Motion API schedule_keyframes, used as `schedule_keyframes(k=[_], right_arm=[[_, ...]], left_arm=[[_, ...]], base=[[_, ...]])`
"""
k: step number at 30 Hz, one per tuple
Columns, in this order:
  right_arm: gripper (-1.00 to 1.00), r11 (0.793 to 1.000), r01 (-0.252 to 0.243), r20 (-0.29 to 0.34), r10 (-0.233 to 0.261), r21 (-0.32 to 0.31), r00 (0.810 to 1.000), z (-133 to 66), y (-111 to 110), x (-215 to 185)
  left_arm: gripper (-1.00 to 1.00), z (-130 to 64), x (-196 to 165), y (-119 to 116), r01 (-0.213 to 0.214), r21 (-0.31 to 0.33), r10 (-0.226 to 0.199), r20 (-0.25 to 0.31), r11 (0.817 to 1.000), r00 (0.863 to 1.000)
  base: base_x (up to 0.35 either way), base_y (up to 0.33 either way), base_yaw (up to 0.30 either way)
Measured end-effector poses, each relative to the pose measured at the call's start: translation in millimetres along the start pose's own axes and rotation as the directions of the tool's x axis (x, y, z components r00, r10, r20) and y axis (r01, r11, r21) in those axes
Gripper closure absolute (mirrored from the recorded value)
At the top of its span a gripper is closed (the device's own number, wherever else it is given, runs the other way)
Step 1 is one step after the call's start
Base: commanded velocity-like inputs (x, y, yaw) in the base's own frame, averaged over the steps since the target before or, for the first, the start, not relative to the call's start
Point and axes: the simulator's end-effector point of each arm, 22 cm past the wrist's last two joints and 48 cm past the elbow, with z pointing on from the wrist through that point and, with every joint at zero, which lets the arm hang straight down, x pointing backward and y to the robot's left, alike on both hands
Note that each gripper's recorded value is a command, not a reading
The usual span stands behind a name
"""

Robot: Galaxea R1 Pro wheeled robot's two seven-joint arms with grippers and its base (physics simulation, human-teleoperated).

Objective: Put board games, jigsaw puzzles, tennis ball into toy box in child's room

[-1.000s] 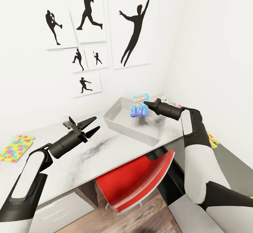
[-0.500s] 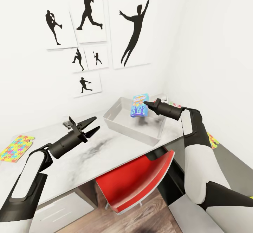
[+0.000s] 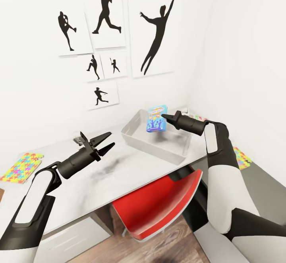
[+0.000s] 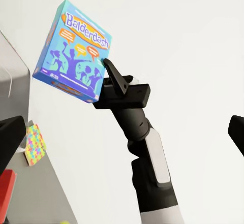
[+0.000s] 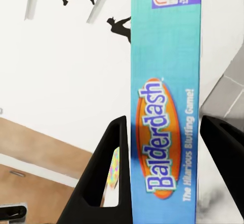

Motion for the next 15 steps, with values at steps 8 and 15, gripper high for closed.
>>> schedule_keyframes(k=[8,15], right_arm=[[1.00,1.000,0.004,0.003,-0.004,0.005,1.000,-0.8,-0.3,-0.3],[1.00,1.000,0.003,0.005,-0.003,0.005,1.000,-1.2,-0.6,-0.6]], left_arm=[[-1.00,0.4,0.2,0.3,-0.001,-0.001,0.001,0.000,1.000,1.000],[-1.00,0.5,0.3,0.4,-0.001,-0.002,0.001,0.000,1.000,1.000]], base=[[0.000,0.127,0.000],[0.000,0.038,0.000]])
